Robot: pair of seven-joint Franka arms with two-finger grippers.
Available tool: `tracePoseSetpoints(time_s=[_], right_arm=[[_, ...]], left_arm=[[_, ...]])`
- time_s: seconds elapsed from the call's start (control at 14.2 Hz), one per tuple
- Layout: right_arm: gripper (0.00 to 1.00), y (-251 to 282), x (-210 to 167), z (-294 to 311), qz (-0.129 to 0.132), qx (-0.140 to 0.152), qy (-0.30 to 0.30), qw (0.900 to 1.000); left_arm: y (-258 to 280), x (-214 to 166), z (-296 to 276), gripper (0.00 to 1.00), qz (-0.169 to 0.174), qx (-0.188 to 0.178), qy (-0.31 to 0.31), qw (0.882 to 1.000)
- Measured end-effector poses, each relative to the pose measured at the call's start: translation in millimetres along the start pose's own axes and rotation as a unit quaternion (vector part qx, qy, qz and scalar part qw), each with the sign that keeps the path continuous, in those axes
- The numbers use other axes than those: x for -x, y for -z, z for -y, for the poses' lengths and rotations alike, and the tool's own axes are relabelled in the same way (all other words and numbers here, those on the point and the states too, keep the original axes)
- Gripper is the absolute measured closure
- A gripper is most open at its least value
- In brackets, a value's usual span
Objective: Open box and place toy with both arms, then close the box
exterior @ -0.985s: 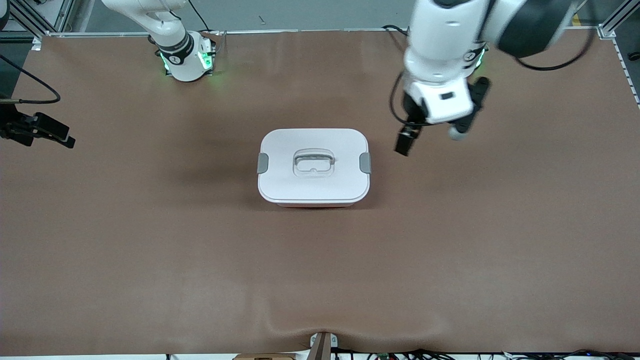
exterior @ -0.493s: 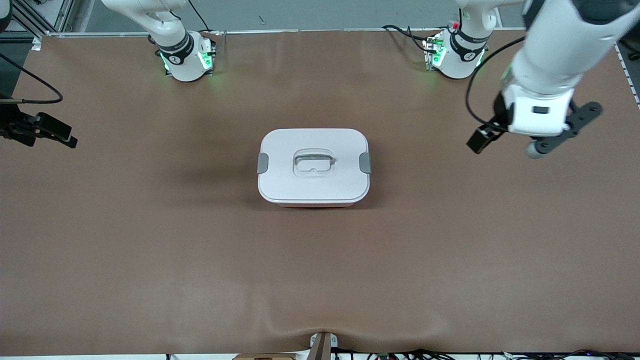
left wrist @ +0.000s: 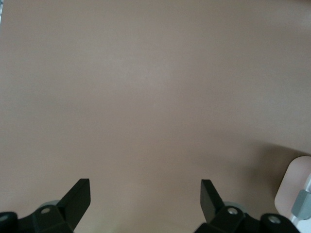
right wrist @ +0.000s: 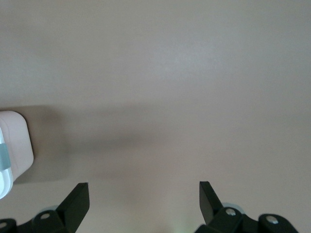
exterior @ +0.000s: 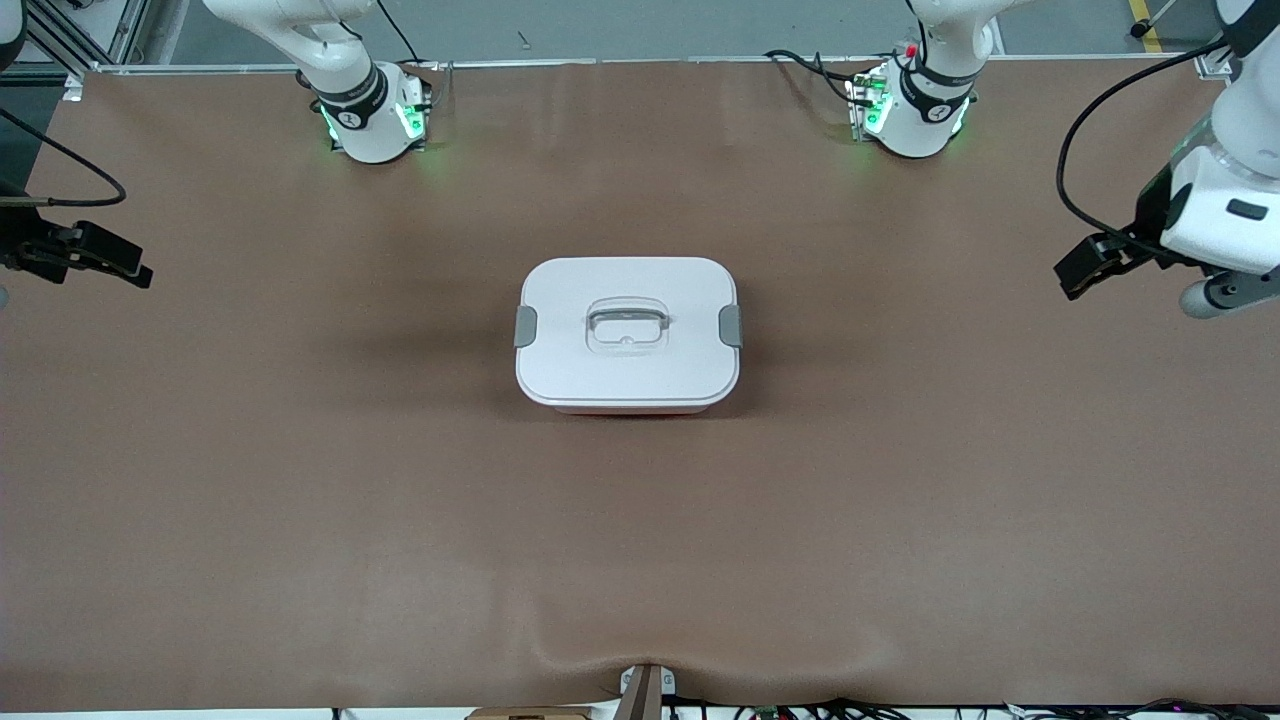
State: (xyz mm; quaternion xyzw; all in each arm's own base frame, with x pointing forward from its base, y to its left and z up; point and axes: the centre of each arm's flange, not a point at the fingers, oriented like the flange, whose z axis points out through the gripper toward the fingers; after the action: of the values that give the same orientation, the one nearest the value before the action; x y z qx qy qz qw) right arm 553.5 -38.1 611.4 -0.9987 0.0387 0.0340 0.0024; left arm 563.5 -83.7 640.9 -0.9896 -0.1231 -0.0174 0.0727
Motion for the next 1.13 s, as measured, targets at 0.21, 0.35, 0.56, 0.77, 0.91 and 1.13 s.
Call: tracePoseSetpoints(time_s=[0.21, 0.35, 0.56, 0.77, 0.91, 1.13], right_arm=[[0.0, 0, 0, -1, 0.0, 0.003, 0.0, 1.0], [0.0, 0, 0, -2, -0.002, 0.014, 0.001, 1.0], [0.0, 0, -1, -2, -0.003, 0.016, 0.008, 1.0], [0.0, 0, -1, -3, -0.003, 0.016, 0.007, 1.0], [0.0, 0, -1, -4, -0.003, 0.016, 0.007, 1.0], [0.0, 0, -1, -5, -0.003, 0.016, 0.006, 1.0]], left_arm=[[7, -3, 19, 0.0, -0.006, 0.002, -0.059, 0.998], [14, -2, 31, 0.0, -0.013, -0.001, -0.09, 0.996], [24, 4, 53, 0.0, -0.009, 0.007, -0.106, 0.994], [26, 14, 66, 0.0, 0.002, 0.034, -0.103, 0.994], [27, 23, 63, 0.0, 0.005, 0.037, -0.107, 0.994], [31, 41, 51, 0.0, 0.006, 0.045, -0.114, 0.992]])
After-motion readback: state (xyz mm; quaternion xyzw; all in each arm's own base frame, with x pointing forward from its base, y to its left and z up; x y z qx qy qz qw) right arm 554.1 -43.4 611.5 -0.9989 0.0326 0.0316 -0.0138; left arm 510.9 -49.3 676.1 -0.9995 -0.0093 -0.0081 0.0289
